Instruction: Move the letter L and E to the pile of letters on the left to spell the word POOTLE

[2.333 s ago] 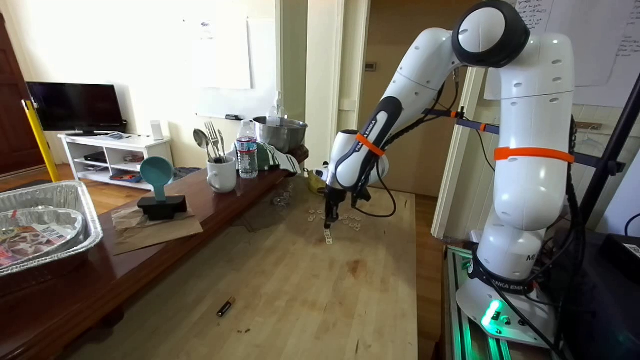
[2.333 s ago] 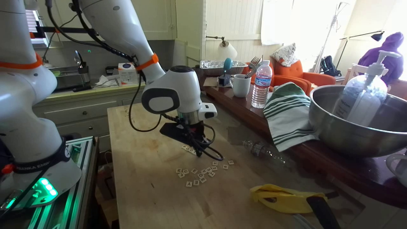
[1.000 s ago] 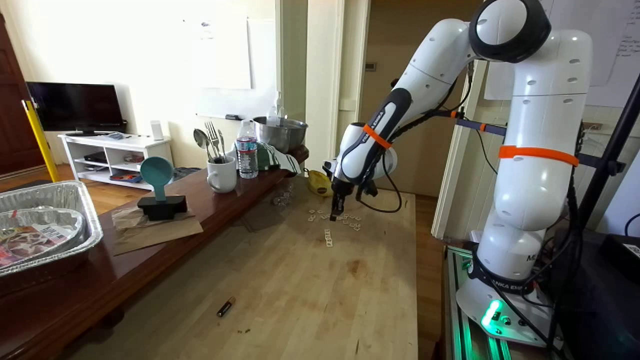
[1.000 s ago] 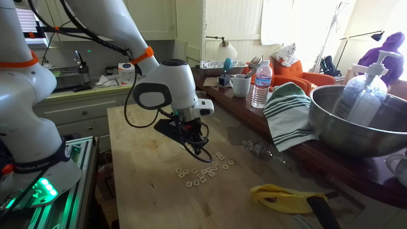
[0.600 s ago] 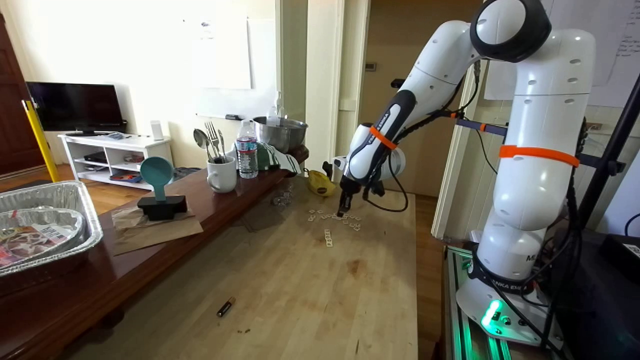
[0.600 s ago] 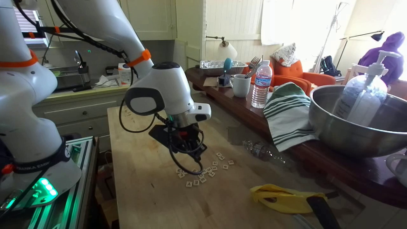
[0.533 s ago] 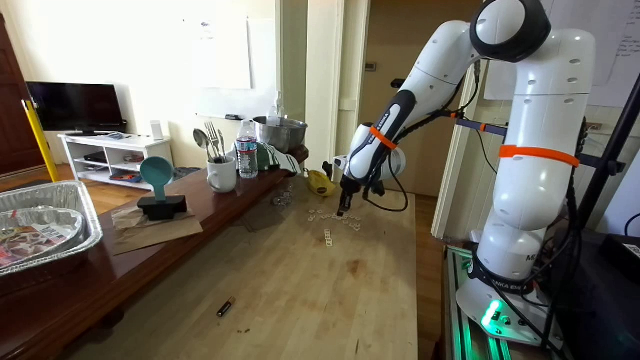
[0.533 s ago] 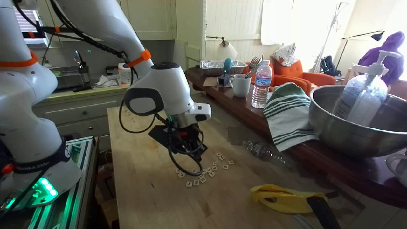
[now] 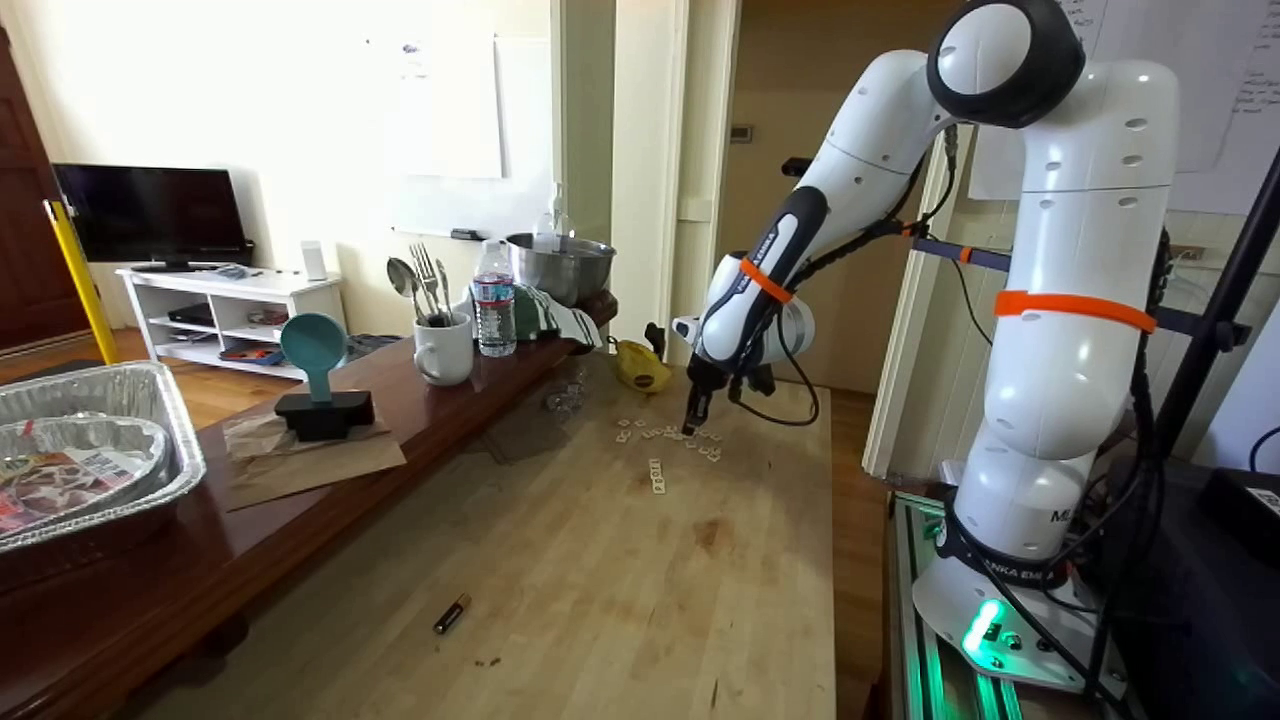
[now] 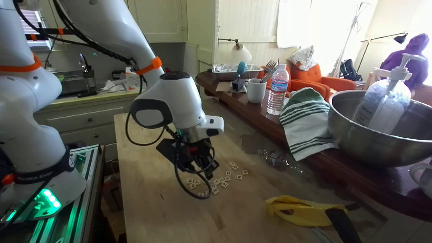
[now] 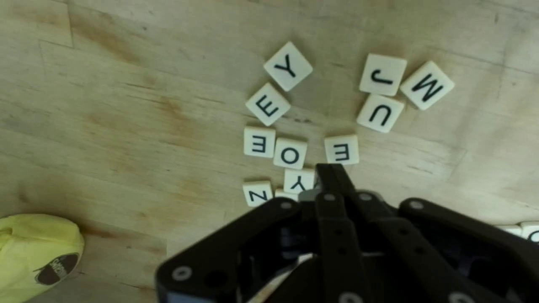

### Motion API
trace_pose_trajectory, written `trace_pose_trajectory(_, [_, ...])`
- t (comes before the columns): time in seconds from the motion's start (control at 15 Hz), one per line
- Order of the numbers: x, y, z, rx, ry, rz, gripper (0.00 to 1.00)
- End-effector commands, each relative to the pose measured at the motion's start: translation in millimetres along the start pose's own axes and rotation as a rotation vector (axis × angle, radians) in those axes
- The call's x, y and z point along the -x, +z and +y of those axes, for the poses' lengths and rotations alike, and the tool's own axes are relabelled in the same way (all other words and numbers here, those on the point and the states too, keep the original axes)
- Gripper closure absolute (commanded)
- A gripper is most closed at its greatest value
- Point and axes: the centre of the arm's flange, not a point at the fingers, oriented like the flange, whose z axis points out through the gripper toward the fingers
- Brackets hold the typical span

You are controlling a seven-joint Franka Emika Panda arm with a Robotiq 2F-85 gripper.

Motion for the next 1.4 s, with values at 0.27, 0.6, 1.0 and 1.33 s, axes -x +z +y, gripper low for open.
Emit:
trace_pose_trajectory(0.27, [10,19,8,0.002,0.007,-0.012,1.00])
trace_pose_trajectory(0.6, [8,23,4,-0.013,-0.002,-0.019,1.00])
trace_pose_trajectory(1.0, [7,26,0,-0.021,-0.002,-0.031,1.00])
trace_pose_trajectory(1.33, [3,28,-1,-0.020,0.017,-0.032,1.00])
